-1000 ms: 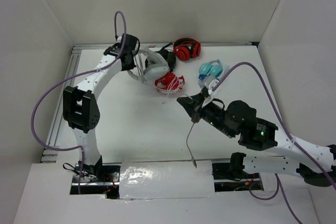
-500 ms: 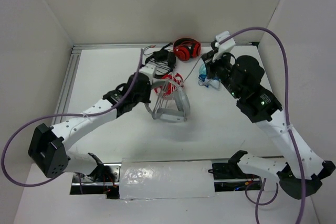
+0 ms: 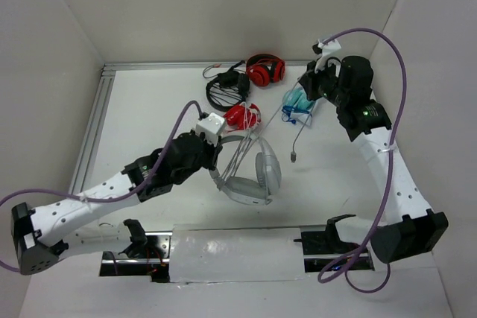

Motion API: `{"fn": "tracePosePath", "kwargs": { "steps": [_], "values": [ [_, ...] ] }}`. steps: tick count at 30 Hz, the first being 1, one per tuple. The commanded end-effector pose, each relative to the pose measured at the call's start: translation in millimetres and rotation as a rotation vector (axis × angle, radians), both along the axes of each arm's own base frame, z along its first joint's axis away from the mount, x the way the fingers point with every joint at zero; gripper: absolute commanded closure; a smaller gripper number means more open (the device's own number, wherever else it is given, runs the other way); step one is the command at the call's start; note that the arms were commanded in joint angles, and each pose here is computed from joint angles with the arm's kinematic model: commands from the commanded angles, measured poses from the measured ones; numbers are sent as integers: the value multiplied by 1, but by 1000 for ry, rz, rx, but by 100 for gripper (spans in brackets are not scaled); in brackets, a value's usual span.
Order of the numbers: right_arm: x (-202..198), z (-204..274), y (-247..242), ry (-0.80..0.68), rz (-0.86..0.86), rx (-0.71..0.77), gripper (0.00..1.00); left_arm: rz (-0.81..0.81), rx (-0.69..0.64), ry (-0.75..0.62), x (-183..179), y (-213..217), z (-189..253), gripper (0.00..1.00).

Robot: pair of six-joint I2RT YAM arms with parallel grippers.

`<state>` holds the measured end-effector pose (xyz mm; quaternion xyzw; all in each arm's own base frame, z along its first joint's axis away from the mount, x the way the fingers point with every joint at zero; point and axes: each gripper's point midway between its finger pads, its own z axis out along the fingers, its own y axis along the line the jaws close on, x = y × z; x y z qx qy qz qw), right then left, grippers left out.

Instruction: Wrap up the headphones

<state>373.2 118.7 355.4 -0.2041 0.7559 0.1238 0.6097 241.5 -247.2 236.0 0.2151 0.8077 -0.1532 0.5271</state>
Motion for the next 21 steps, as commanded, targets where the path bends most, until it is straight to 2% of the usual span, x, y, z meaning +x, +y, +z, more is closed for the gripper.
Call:
{"fn": "tracePosePath", "kwargs": {
  "steps": [1,2,5,11,16,17,21],
  "values": [
    [13,3,7,-37,90,74,100,-139,-113,-100,-24,-14,44,100],
    [13,-13,9,-8,105,72,100,-210,-145,-110,-34,-22,53,100],
    [9,-42,25,40,191,105,100,-264,-215,-176,-45,-22,83,100],
    [-19,-74,64,65,417,196,98,-480,-366,-304,-82,-29,163,100],
    [-54,-91,104,99,551,210,90,-508,-449,-357,-87,-32,220,100],
    [-58,-85,110,65,567,214,89,-506,-487,-386,-90,-29,246,100],
    [-75,-81,133,23,628,224,81,-504,-515,-384,-85,-39,283,100]
  ]
}}
